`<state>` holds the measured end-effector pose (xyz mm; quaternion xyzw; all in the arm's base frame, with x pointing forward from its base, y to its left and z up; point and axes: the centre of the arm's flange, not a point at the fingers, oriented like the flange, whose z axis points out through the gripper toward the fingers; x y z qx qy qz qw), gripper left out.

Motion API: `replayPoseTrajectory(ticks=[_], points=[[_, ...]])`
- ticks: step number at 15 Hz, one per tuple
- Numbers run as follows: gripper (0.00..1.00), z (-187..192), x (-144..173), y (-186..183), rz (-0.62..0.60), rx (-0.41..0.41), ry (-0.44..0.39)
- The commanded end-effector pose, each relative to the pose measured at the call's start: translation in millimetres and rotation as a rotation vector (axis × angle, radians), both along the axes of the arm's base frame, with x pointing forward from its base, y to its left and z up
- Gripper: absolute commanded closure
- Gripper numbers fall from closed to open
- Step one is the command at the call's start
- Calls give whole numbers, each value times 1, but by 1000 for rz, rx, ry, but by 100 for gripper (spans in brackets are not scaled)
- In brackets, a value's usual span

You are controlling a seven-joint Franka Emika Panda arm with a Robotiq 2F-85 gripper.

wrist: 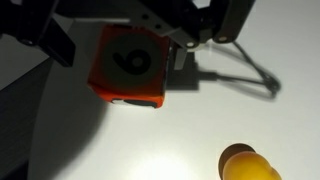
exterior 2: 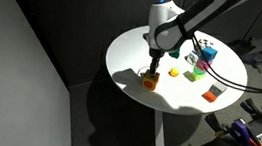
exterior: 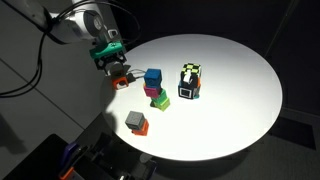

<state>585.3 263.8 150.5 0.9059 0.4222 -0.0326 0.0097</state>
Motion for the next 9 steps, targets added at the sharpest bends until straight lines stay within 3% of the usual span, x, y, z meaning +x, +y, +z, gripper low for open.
replayPoseTrajectory(ticks=[1, 9], points=[[0, -8, 7, 4, 23, 15, -45], [0, -25, 9, 6, 13, 57, -83]])
